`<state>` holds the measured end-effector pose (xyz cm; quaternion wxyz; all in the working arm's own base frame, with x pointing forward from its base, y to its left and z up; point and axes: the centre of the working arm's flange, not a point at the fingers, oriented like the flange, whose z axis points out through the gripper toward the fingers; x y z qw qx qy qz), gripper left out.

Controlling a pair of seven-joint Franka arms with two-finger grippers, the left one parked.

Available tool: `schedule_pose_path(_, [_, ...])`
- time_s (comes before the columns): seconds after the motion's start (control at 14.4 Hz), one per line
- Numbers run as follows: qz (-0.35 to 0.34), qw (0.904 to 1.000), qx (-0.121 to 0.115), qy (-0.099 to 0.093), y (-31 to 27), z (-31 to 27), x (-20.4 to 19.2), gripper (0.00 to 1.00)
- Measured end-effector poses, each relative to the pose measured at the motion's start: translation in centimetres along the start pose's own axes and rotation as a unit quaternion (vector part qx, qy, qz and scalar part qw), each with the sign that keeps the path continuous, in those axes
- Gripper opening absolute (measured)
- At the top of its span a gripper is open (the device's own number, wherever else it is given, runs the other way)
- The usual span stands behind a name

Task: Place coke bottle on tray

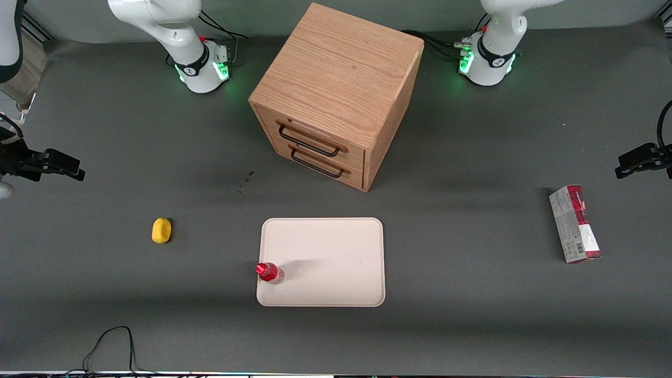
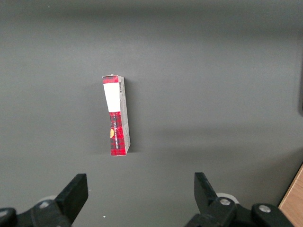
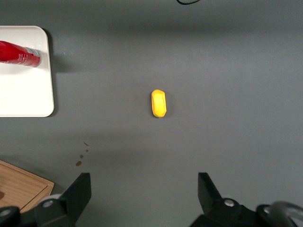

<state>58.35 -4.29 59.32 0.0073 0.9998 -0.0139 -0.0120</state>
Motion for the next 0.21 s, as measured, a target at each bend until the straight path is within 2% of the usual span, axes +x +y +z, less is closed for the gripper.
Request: schedule_pose_path(0.21, [0.001, 1.0, 0.0, 0.0, 0.07, 0.01, -0.01, 1.0])
